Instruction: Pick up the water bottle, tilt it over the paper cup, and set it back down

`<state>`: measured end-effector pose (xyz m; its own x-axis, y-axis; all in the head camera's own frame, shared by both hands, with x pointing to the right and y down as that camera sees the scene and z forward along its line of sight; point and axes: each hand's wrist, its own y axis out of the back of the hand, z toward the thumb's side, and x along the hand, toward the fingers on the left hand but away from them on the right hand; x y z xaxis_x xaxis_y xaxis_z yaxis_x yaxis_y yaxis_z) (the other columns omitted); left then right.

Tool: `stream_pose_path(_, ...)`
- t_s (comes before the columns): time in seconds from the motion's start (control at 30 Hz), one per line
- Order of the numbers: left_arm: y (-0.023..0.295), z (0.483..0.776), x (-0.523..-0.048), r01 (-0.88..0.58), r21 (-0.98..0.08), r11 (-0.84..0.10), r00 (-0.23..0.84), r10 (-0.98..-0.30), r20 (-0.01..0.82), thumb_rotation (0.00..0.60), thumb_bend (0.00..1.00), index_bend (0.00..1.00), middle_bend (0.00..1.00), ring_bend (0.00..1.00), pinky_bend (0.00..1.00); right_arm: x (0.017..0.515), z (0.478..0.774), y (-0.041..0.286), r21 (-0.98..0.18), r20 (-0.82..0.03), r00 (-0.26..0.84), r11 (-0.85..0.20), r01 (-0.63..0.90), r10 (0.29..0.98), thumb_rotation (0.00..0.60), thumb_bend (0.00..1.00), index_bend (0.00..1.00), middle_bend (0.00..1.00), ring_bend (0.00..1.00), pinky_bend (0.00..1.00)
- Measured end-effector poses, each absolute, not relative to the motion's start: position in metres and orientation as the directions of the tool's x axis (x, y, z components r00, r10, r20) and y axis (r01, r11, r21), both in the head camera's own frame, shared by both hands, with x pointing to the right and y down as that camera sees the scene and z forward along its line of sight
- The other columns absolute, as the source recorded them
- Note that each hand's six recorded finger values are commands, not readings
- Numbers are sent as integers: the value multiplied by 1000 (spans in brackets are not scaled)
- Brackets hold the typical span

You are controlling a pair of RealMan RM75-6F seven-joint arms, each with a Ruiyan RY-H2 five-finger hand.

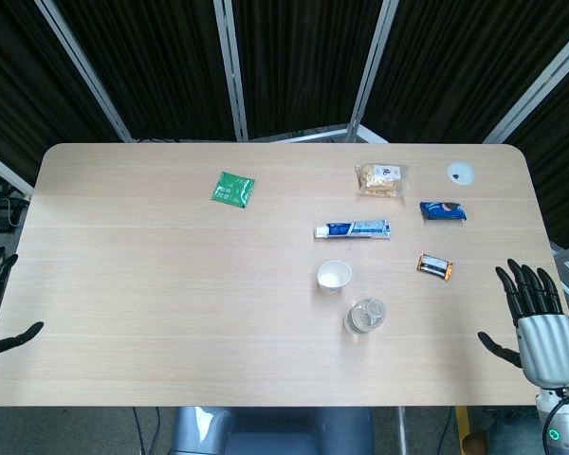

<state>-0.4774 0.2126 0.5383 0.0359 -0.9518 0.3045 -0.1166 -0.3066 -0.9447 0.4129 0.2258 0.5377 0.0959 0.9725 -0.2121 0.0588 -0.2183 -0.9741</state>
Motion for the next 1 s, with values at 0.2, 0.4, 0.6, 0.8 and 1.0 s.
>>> stream_pose_path(0.2,213,537,-476,-116,-945,-307,44,-952,304,600,0,0,0,0,0,413,539,227,-970,-228,97,-235,69,969,600,0,0,0,0,0)
stream_pose_path(0.4,212,537,-471,-122,-946,-299,57,-954,294,600,0,0,0,0,0,413,550,231,-906,-354,115,-370,204,928,600,0,0,0,0,0)
stream_pose_path(0.6,209,541,-468,-126,-941,-314,61,-949,309,600,0,0,0,0,0,421,582,231,-738,-537,173,-559,378,826,600,0,0,0,0,0)
stream_pose_path(0.8,207,547,-465,-108,-939,-326,52,-945,322,600,0,0,0,0,0,433,615,226,-545,-657,251,-678,494,711,600,0,0,0,0,0)
stream_pose_path(1.0,204,557,-461,-84,-936,-341,40,-940,338,600,0,0,0,0,0,426,653,216,-437,-703,353,-767,470,617,600,0,0,0,0,0)
